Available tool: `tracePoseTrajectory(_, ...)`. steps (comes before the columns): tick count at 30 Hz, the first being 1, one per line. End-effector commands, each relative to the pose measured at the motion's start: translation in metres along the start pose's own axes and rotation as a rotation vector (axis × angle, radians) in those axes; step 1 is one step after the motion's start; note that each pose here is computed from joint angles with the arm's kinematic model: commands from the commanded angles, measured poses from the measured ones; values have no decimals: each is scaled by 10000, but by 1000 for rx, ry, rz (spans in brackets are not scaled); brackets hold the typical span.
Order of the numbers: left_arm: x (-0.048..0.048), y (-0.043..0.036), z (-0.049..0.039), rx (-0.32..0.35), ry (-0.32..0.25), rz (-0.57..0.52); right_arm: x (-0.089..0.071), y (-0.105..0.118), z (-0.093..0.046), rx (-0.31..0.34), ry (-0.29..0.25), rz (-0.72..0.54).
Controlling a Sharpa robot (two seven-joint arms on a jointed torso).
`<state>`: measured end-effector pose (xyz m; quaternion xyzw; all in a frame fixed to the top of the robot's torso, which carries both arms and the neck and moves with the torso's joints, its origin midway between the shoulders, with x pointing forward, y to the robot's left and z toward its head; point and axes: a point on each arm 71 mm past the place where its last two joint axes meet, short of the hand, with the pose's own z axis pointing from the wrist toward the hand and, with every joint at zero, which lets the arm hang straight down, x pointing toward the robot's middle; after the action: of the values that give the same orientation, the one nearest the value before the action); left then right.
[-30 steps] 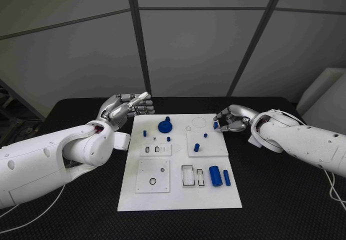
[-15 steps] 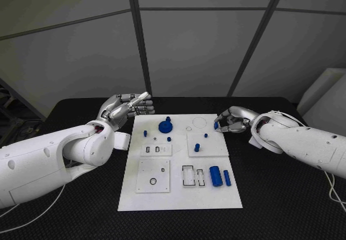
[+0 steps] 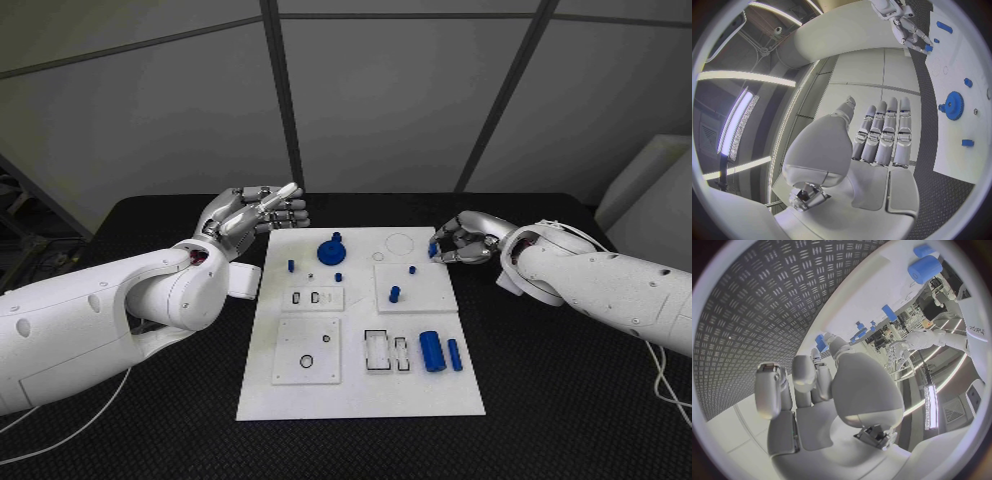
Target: Assemble the parts on the task board
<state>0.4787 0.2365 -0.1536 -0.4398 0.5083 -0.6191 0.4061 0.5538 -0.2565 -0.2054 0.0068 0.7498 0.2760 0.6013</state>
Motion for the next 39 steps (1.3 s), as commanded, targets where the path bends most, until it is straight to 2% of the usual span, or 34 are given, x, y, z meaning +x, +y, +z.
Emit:
tracePoseTrajectory(1,14,-12,4,10,13,-3,-12,18,17,4,-20,4)
tracePoseTrajectory(32,0,-14,-5,6,10,-1,19,49,62,11,-9,0)
tracePoseTrajectory(39,1,-15,-6,6,11,-1,16,69,66,4,-21,1)
